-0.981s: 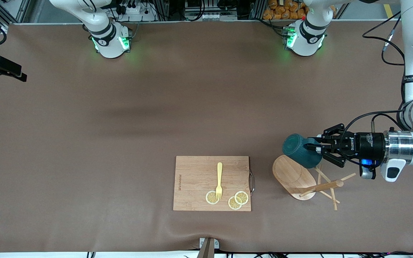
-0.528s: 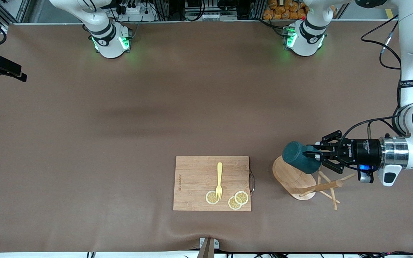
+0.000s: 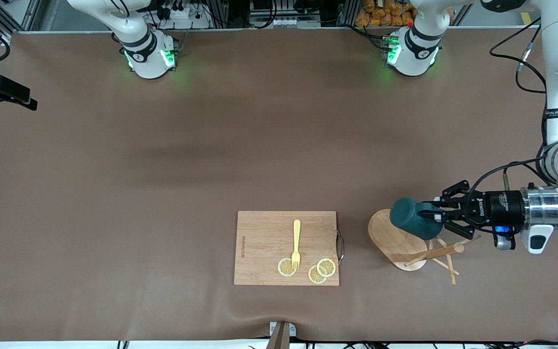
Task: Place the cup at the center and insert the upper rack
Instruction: 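Lower the mug so a tree peg enters it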
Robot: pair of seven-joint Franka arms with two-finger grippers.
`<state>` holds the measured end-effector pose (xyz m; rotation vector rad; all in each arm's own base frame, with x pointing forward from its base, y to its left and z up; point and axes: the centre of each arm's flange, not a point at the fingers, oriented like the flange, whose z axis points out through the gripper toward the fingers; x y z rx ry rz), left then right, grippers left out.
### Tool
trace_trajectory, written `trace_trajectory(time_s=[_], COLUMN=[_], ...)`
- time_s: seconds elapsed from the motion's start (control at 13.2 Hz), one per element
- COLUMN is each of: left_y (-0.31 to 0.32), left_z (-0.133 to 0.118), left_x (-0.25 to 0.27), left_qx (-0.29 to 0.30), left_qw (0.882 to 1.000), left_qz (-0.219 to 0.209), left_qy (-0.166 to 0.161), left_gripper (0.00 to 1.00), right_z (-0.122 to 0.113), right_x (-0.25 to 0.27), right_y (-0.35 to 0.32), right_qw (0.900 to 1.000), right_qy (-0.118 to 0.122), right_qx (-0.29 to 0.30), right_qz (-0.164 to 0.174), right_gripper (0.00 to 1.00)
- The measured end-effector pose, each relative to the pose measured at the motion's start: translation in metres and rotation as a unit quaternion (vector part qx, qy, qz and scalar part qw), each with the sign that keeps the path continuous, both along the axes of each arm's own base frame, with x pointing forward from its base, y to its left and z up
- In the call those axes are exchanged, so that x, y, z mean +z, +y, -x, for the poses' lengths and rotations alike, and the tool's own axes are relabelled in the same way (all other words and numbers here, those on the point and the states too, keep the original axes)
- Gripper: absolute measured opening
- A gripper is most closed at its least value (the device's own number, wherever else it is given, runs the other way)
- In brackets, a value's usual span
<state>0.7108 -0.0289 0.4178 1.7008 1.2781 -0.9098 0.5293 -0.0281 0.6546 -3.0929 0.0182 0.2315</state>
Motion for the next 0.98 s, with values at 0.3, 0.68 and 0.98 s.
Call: trace_trajectory(time_s=[0.3,0.68,0.98], left_y=[0.007,0.007,0.009], left_z=[-0.002,-0.007,-0.01], left_x=[-0.004,-0.016,-0.027], left_qx=[0.011,0.022,0.023], left_qw=[1.0,1.0,1.0], left_qz=[-0.005,-0.01,-0.011], left_qy=[-0.001,-0.005,-0.011], left_gripper=[0.21,0.21,0.21], right_z=[0.0,0.0,0.0], right_x=[0.0,0.0,0.0], right_y=[0.001,0.002,0.002], right_qw=[1.0,1.0,1.0], right_qy=[0.0,0.0,0.0], right_qx=[0.001,0.002,0.002], right_qz=[0.0,0.0,0.0], right_gripper=[1.0,1.0,1.0])
